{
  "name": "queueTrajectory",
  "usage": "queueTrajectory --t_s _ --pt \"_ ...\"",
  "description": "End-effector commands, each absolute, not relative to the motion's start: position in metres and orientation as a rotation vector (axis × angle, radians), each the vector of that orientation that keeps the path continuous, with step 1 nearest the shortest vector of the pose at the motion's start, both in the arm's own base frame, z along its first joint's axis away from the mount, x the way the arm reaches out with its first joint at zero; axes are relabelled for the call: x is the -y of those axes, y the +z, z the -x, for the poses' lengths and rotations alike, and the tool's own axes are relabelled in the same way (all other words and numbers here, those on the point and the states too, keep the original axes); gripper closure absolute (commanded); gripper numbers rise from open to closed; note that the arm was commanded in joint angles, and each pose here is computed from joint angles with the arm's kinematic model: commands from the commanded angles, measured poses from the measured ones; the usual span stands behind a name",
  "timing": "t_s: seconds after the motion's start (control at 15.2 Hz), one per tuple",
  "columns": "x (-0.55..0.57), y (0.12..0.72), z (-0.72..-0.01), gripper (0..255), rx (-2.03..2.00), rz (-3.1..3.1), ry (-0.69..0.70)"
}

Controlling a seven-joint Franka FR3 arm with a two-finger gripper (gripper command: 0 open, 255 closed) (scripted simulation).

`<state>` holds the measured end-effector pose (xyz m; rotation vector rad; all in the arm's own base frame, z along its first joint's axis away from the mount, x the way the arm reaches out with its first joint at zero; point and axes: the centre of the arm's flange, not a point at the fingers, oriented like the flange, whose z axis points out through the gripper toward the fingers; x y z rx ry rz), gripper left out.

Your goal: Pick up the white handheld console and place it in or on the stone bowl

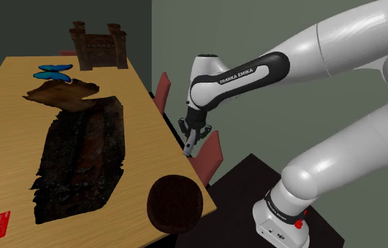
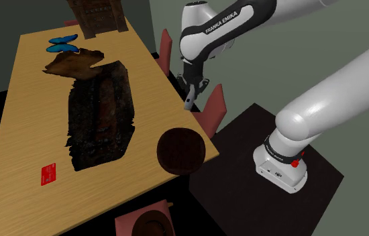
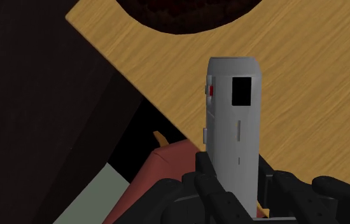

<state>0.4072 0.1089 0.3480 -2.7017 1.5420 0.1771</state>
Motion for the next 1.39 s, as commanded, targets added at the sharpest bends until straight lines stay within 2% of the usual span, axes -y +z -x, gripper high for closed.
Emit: queueTrajectory --t_s 0.0,0.26,1.32 --pt "-0.109 0.358 -0.408 255 -1.542 2.702 0.178" --pt "-0.109 0.375 -0.408 255 -1.542 2.702 0.178" --pt "-0.286 0.384 -0.284 255 -1.542 2.702 0.178"
